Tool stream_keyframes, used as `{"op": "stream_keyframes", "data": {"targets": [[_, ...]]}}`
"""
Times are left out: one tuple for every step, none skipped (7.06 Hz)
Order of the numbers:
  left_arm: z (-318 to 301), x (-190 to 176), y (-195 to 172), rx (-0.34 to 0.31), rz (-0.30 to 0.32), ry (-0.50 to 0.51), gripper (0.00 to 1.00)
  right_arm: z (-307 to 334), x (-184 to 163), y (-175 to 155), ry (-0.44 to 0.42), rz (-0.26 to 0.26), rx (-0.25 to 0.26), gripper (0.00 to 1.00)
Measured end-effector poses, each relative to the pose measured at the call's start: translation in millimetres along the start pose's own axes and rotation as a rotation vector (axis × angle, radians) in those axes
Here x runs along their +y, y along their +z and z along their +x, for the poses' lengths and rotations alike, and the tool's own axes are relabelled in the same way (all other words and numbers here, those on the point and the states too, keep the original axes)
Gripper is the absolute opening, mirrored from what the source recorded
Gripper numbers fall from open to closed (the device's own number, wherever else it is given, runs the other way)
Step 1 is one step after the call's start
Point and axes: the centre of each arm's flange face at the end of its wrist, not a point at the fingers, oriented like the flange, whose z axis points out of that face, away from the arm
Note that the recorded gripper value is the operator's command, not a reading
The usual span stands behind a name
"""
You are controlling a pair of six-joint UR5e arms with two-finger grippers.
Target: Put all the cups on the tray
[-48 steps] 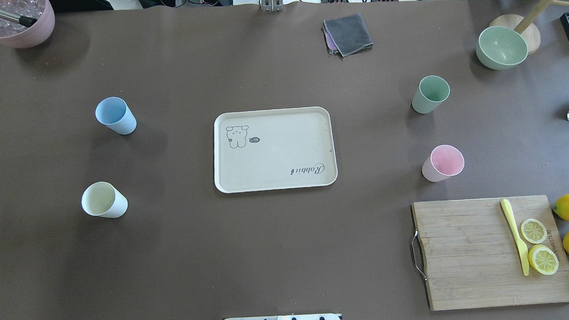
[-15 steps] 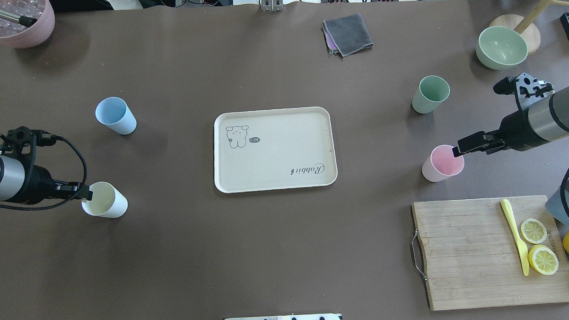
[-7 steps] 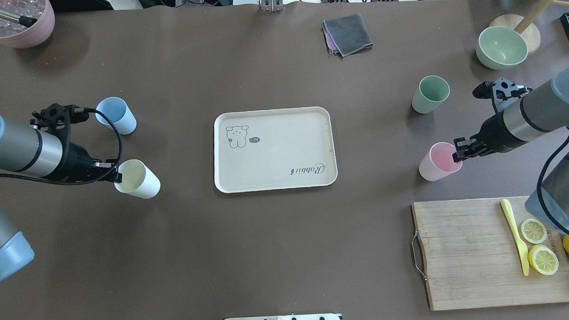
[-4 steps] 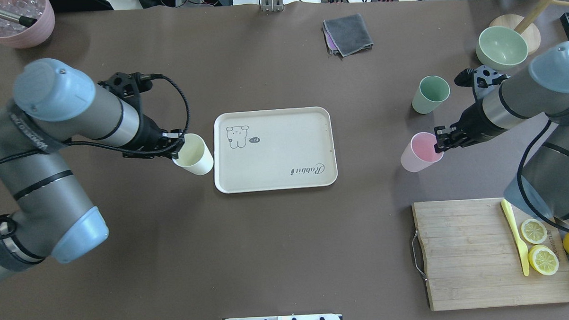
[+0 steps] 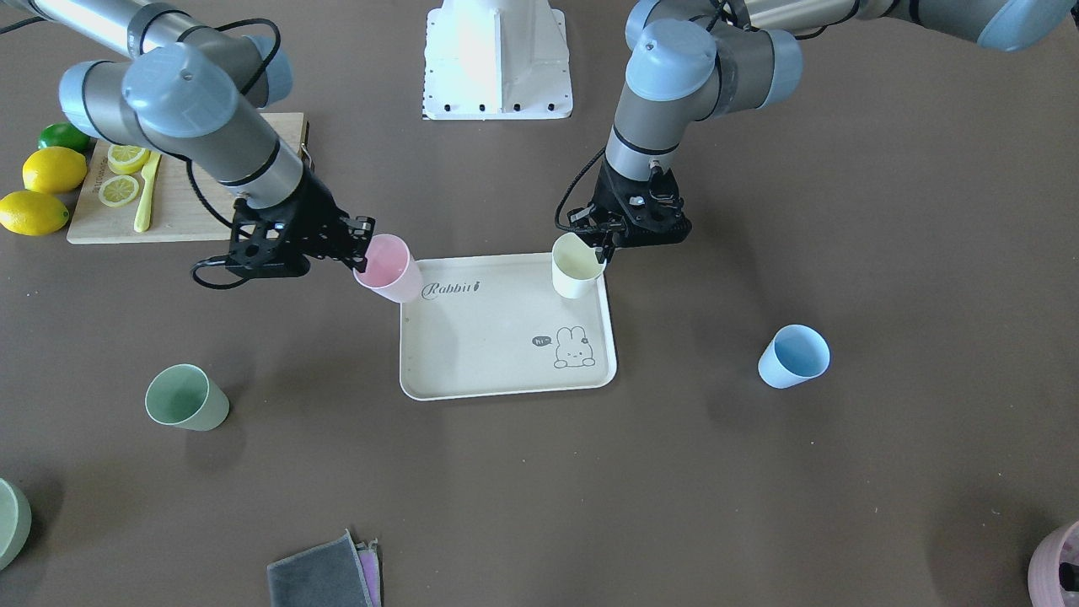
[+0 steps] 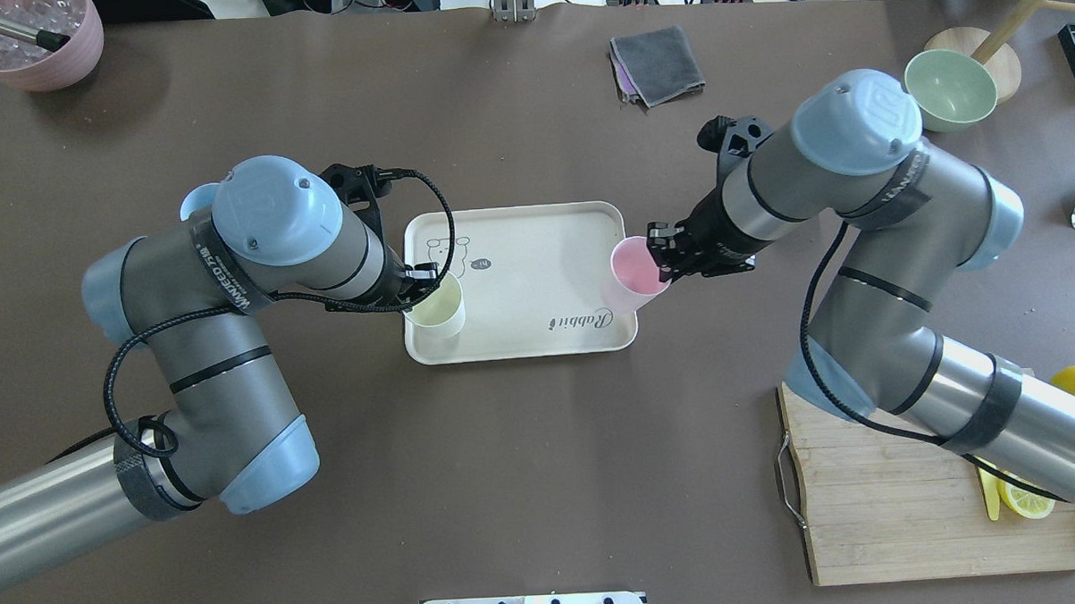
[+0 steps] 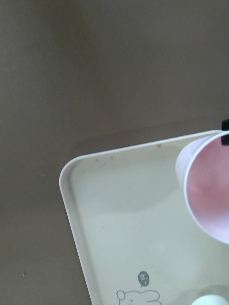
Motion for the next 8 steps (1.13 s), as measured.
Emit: {"op": "stream_keyframes", "data": {"targets": [[0, 1, 5, -0.002, -0.002, 0.003, 0.97, -20, 11, 13, 0.012, 0.009, 0.000, 0.00], [0, 1, 6, 0.000, -0.001, 0.007, 0.98, -29, 19, 25, 0.013, 0.019, 0.008, 0.53], [-2, -3, 1, 0.005, 0.005, 0.018, 0.98, -33, 25, 34, 0.010, 0.031, 0.018, 1.00], [-11, -17, -11, 0.007, 0.017, 0.054, 0.98, -35, 27, 38, 0.008, 0.037, 0.022, 1.00], [-37, -44, -28, -0.003, 0.024, 0.115, 0.98, -36, 27, 37, 0.007, 0.042, 0.020, 1.00], [-81, -77, -45, -0.022, 0.020, 0.176, 0.98, -35, 24, 29, 0.011, 0.047, 0.015, 1.00], [-133, -110, -60, -0.052, 0.018, 0.232, 0.98, -31, 12, 10, 0.028, 0.050, 0.017, 1.00], [-185, -138, -69, -0.087, 0.019, 0.273, 0.98, -21, -9, -18, 0.051, 0.047, 0.029, 1.00]]}}
